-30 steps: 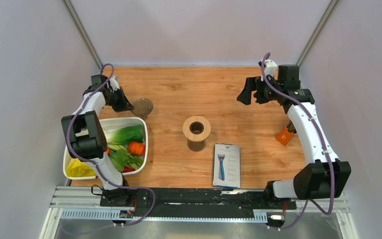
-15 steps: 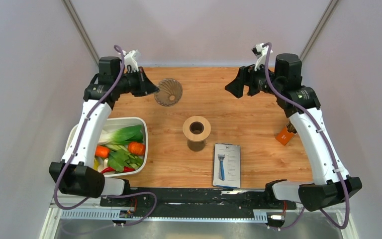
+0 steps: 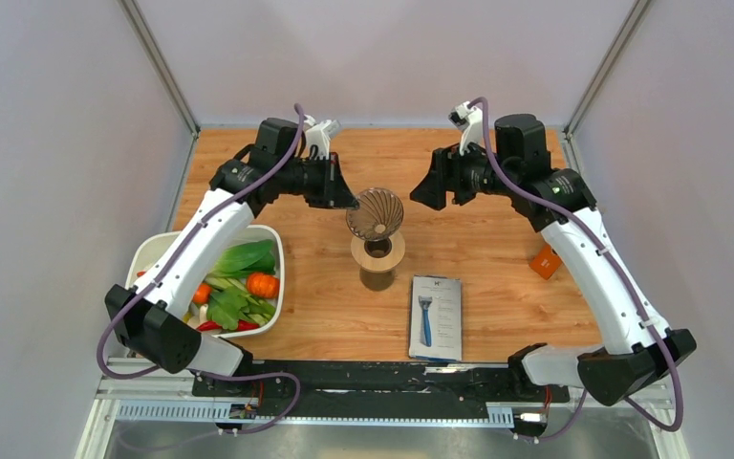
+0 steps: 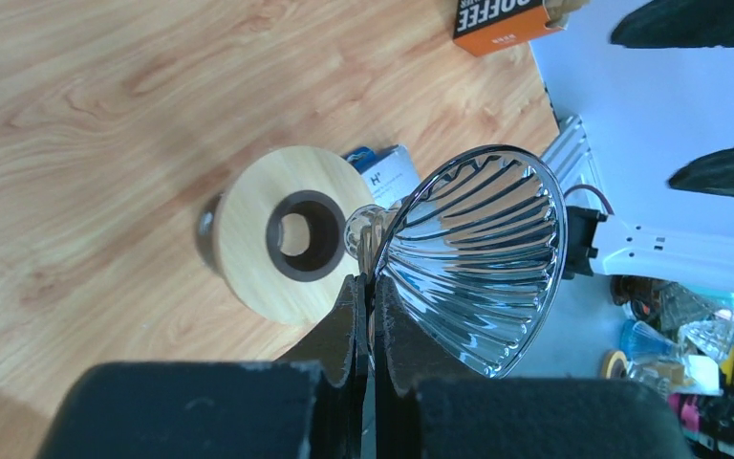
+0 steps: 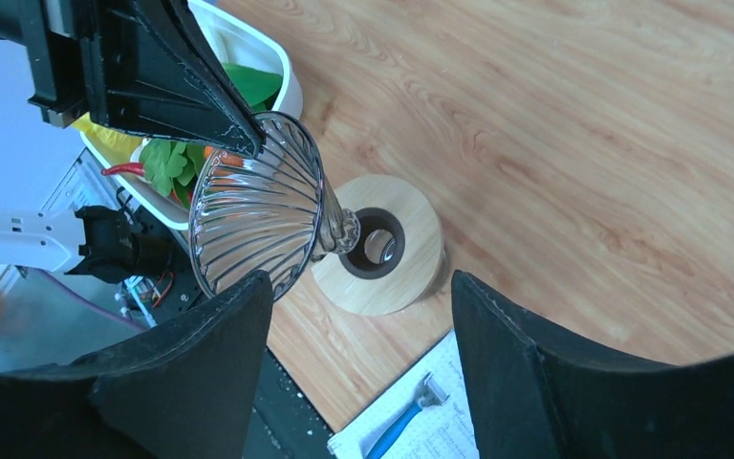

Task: Place the coffee filter in the dripper

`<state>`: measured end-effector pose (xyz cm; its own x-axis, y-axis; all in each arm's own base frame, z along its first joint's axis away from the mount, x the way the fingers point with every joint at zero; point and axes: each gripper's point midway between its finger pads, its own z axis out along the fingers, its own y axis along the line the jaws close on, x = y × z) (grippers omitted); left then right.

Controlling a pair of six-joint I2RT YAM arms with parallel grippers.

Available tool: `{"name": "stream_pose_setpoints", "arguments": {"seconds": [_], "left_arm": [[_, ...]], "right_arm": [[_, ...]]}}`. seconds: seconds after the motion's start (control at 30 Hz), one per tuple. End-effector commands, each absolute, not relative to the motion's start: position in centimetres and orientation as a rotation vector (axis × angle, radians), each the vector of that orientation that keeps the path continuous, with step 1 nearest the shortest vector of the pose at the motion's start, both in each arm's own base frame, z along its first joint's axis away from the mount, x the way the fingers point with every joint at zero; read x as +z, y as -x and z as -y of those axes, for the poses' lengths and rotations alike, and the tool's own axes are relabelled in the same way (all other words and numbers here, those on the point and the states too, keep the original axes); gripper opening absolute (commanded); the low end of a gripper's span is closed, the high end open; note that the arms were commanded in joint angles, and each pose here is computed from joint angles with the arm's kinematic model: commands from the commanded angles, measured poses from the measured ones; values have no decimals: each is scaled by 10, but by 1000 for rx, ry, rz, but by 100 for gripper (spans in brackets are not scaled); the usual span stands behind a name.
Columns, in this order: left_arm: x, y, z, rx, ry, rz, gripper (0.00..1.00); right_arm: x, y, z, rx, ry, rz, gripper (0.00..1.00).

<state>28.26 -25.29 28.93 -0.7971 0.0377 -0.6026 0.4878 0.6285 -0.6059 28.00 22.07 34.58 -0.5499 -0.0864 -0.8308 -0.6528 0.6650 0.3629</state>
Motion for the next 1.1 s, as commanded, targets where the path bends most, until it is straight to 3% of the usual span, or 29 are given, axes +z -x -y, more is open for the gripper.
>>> {"name": "stream_pose_setpoints", "arguments": {"seconds": [0.0,0.2,0.43,1.07], "left_arm": [[296,-281,266,-1118,-379,-2280,0],[279,-278,274,-1123,-387,-2333,0],[268,-282,275,-1095,-387,-2363,0],[241,-280,272,-1046,-414,-2396,0]], "right_arm": [[325,-273,-229,917,535,-2136,69],[298,-262,-242,978,557,-2220,58],[273,-257,-253,1012,566,-2285,53],[245,-263,-265,987,600,-2336,7]]}}
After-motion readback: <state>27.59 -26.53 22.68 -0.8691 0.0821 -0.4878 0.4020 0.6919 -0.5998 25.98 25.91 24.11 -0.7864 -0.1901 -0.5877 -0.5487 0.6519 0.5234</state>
